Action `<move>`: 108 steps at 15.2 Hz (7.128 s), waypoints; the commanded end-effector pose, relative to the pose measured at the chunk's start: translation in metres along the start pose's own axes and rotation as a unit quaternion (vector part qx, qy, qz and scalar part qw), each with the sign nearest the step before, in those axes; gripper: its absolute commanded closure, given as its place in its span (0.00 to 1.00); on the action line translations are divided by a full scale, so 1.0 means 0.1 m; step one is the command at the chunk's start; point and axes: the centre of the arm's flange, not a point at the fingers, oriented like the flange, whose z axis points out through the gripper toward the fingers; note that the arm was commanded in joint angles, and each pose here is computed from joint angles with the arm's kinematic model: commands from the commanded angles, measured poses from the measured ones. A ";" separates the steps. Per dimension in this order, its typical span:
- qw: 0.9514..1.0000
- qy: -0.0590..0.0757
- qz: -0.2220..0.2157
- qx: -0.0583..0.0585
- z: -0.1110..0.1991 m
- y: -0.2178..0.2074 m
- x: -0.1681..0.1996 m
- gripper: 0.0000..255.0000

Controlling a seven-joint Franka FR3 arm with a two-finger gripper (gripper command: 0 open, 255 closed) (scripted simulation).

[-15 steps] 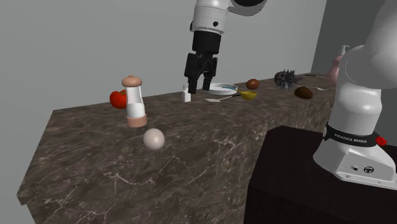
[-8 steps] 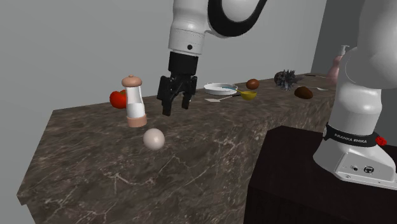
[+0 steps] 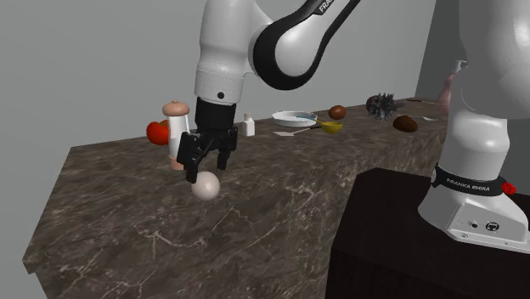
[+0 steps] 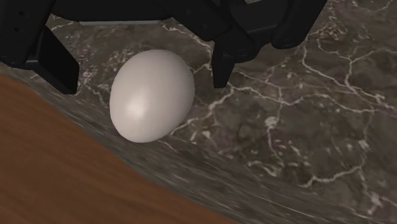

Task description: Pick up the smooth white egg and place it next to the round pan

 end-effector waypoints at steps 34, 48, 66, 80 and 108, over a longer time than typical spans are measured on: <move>1.000 0.001 0.000 0.000 -0.32 -0.06 0.10 1.00; 1.000 0.001 0.000 0.000 -0.99 -0.02 0.27 1.00; 1.000 0.001 0.000 0.000 -1.10 2.21 1.09 1.00; 1.000 0.001 0.000 0.000 -1.19 3.94 1.73 1.00; 1.000 0.001 0.000 0.000 -0.61 5.82 2.28 1.00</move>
